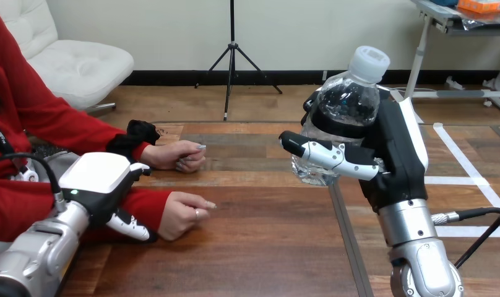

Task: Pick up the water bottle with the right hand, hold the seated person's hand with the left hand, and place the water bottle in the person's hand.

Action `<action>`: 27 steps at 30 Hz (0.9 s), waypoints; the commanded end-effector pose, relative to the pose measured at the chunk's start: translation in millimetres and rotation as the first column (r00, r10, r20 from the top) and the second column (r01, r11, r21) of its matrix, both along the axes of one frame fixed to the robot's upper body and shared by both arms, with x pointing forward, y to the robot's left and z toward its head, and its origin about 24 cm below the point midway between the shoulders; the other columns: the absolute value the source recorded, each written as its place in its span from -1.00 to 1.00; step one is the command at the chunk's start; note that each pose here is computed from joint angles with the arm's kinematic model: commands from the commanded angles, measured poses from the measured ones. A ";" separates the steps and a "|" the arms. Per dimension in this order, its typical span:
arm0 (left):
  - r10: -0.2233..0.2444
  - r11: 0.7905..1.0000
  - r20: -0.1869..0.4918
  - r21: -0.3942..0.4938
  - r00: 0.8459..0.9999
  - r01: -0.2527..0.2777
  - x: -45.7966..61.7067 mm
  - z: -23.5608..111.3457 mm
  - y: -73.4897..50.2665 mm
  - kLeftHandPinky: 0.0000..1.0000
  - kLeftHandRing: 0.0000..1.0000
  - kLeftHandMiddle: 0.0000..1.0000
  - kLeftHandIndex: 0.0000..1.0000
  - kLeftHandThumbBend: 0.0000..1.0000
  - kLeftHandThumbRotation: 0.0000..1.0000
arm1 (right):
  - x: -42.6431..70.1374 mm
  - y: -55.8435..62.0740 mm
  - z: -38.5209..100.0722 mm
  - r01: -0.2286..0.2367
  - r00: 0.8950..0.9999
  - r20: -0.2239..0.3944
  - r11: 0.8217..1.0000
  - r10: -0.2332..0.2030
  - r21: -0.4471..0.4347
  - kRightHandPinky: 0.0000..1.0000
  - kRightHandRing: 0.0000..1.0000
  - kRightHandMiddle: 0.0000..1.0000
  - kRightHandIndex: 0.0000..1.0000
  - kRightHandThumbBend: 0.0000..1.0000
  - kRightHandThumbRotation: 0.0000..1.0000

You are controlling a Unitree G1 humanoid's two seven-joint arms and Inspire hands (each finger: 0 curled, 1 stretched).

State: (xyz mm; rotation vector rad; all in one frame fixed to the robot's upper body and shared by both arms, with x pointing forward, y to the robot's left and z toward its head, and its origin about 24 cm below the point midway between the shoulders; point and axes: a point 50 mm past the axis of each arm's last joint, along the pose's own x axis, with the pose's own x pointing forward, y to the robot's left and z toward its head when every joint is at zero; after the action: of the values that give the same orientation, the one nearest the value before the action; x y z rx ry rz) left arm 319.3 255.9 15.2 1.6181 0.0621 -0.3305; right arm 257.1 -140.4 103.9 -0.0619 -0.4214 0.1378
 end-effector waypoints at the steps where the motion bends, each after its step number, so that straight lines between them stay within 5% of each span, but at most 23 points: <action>1: -0.027 0.999 -0.007 0.019 1.000 0.027 4.1 -3.7 -12.4 0.21 0.28 0.38 0.53 1.00 -0.39 | -0.3 -0.7 24.3 -0.010 0.994 0.106 1.000 0.008 0.018 -0.48 -0.39 -0.27 -0.18 0.68 -1.00; 16: -0.058 0.997 -0.011 -0.055 0.998 0.057 4.8 3.4 -25.6 -0.02 0.08 0.17 0.27 0.96 -0.87 | 0.2 1.0 26.6 -0.011 0.993 0.114 1.000 0.008 0.019 -0.47 -0.38 -0.27 -0.18 0.67 -1.00; 27: -0.023 0.997 -0.063 -0.071 0.998 0.018 4.6 5.9 -28.3 -0.03 0.12 0.19 0.24 0.91 -0.99 | 0.3 2.5 29.3 -0.007 0.993 0.117 1.000 0.005 0.017 -0.49 -0.39 -0.28 -0.19 0.67 -1.00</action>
State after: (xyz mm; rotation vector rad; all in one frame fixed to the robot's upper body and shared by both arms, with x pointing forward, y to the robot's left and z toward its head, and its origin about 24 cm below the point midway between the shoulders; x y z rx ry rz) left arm 327.3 229.3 24.7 1.5558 0.0546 -0.3844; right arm 257.1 -140.4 104.7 -0.0592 -0.4154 0.1376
